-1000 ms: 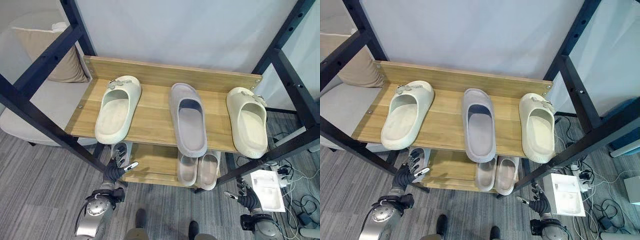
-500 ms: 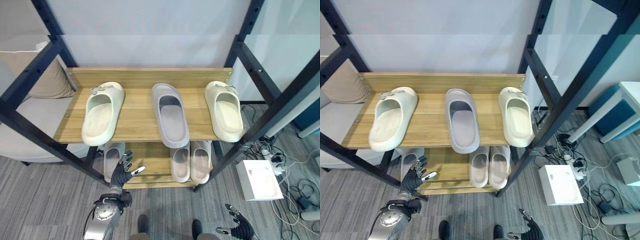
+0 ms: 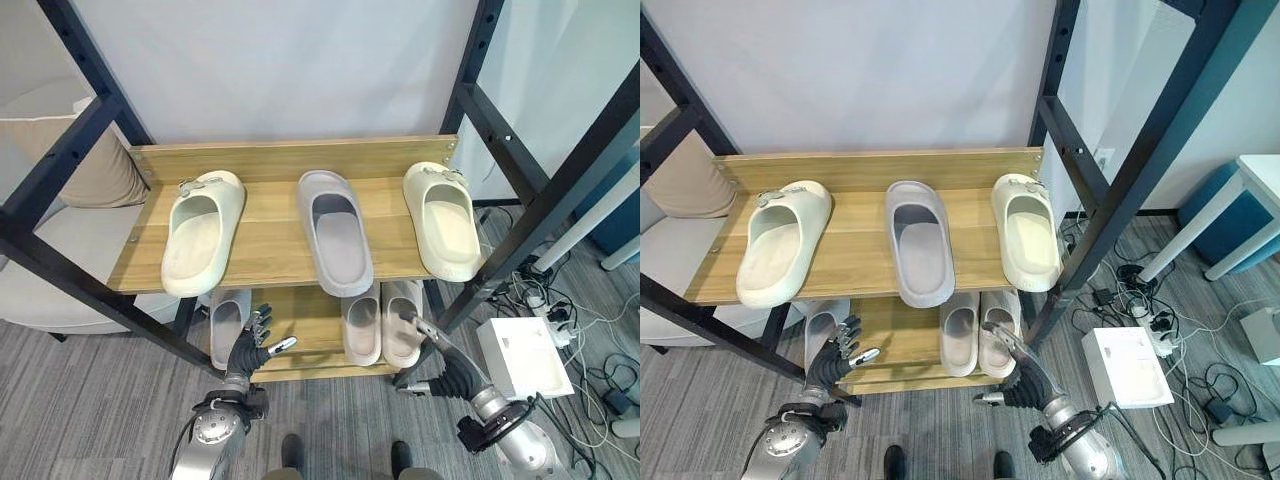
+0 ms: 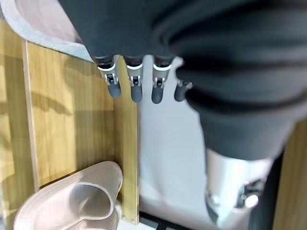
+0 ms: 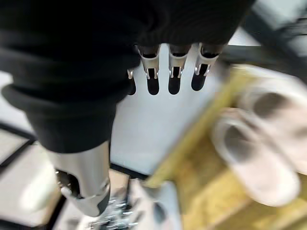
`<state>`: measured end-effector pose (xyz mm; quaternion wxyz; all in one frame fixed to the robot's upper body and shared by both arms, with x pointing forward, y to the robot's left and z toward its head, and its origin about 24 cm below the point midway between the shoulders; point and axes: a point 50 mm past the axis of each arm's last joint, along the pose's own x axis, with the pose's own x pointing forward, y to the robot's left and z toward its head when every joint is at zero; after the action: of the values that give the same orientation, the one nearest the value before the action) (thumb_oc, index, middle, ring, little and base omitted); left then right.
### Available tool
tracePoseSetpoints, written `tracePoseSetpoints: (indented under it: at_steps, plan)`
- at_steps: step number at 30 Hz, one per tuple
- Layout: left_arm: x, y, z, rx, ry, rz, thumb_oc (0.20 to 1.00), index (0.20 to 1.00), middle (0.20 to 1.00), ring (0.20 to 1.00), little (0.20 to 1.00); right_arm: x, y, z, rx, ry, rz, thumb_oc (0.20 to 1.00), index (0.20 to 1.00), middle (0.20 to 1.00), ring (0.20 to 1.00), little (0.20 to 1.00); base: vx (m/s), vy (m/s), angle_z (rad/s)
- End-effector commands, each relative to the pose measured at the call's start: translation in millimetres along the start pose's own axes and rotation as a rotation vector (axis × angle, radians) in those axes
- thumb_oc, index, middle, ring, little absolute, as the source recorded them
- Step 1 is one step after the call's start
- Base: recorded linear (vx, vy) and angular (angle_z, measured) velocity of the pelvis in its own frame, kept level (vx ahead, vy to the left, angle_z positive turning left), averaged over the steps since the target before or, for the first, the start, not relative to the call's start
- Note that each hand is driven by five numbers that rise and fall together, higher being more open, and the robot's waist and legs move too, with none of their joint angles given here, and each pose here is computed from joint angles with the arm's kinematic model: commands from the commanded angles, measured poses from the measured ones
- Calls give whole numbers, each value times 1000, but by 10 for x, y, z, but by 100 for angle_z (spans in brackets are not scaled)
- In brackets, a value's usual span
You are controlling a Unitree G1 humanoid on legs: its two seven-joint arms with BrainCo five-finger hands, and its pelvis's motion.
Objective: Arrange the slippers neatly on the shoe rack.
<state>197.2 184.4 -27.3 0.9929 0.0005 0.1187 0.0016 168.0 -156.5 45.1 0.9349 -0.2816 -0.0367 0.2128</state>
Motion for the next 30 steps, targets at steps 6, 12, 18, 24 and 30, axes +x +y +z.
tracePoseSetpoints:
  at_steps: [6,12,18,24,30]
  plan:
    - [187,158,412,133,-190,4,1000,1000,1000,1000,1000,-60,-263,419,-71,-227,-45,1000,1000,1000,1000,1000,0,0,0]
    - [159,166,377,148,-184,-6,1000,1000,1000,1000,1000,-198,-669,904,-352,-460,-200,1000,1000,1000,1000,1000,4,4,-1]
    - [164,90,400,128,-193,-54,1000,1000,1000,1000,1000,-154,-941,1081,-548,-543,-363,1000,1000,1000,1000,1000,17,15,-2]
    - [137,48,303,91,-148,-65,1000,1000,1000,1000,1000,220,-1268,1004,-740,-480,-660,1000,1000,1000,1000,1000,41,18,10]
    - [89,78,213,54,-106,-43,1000,1000,1000,1000,1000,671,-1305,828,-653,-384,-715,1000,1000,1000,1000,1000,51,24,25]
